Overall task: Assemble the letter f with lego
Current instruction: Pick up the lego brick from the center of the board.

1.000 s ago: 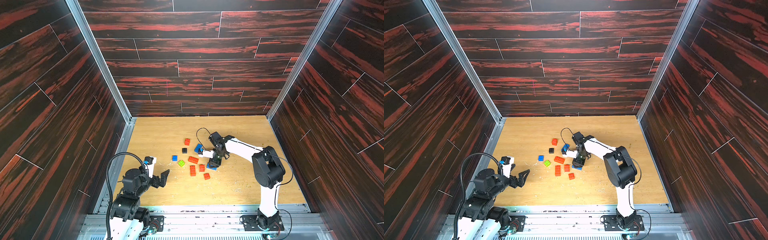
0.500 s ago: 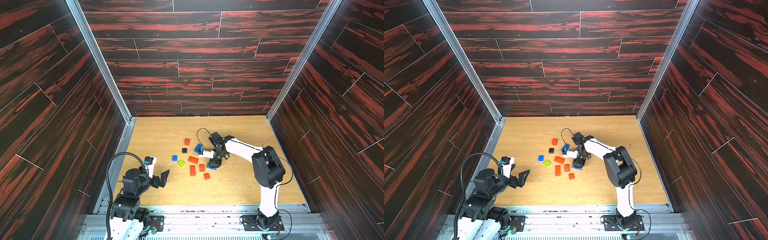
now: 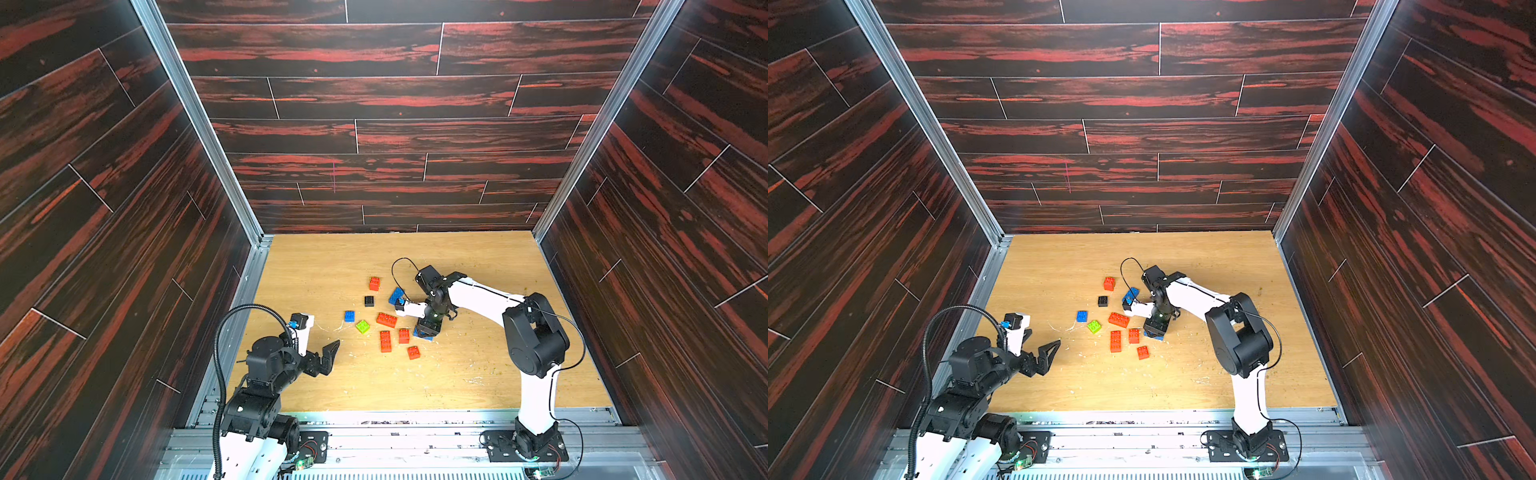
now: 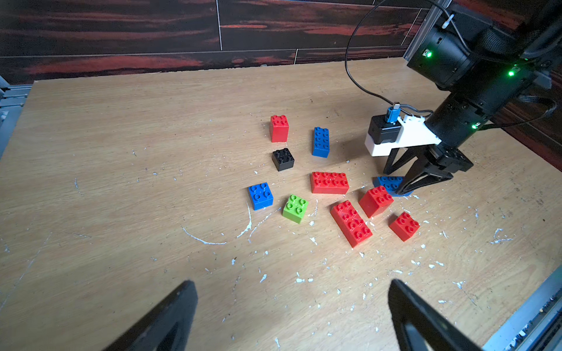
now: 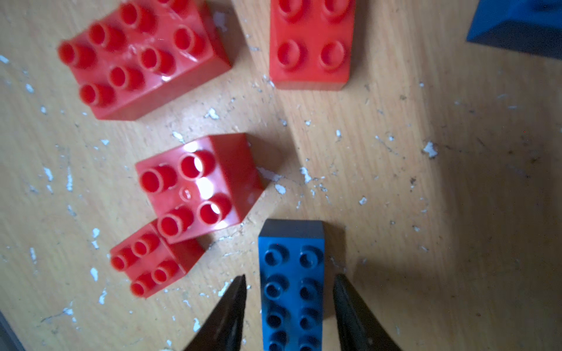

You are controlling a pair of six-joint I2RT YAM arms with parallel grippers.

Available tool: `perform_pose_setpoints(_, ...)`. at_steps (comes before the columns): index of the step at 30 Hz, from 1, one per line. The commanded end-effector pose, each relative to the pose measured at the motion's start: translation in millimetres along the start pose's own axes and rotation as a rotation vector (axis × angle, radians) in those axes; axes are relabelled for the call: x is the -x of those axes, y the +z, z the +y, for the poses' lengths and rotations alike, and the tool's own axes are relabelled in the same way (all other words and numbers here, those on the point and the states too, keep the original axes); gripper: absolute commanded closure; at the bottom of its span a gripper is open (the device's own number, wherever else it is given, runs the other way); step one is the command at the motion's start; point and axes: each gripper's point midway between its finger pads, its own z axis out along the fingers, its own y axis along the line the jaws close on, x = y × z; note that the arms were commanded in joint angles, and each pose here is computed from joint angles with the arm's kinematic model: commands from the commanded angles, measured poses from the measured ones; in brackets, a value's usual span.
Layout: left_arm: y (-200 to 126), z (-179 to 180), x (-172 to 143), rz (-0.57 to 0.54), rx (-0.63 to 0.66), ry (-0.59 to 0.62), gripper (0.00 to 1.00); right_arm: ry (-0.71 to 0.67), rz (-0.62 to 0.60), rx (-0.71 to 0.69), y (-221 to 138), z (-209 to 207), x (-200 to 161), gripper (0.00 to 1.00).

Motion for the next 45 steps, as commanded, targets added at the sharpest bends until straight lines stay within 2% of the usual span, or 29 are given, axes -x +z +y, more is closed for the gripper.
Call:
perform_pose_setpoints(1,-1,-4,-1,0.007,-0.019,0.006,0.0,0.022,0.045,0.044,12,9,-10,0.51)
perform_pose_setpoints(19,-1,-4,-2,0.01,-0.018,0.006,0.0,0.034,0.087,0.049,19,8,-16,0.56)
perform_pose_setpoints(25,-1,-4,-1,0.009,-0.016,0.005,0.0,0.038,0.089,0.054,21,8,-16,0.6)
perform_pose_setpoints(29,-1,-3,-1,0.009,-0.014,0.004,0.0,0.04,0.081,0.047,18,6,-13,0.7)
perform_pose_setpoints(31,-1,-3,-2,0.009,-0.014,0.004,0.0,0.037,0.079,0.043,16,6,-12,0.72)
perform_pose_setpoints(45,0,-3,-1,0.01,-0.016,0.004,0.0,-0.088,-0.015,-0.031,-40,0,14,0.73)
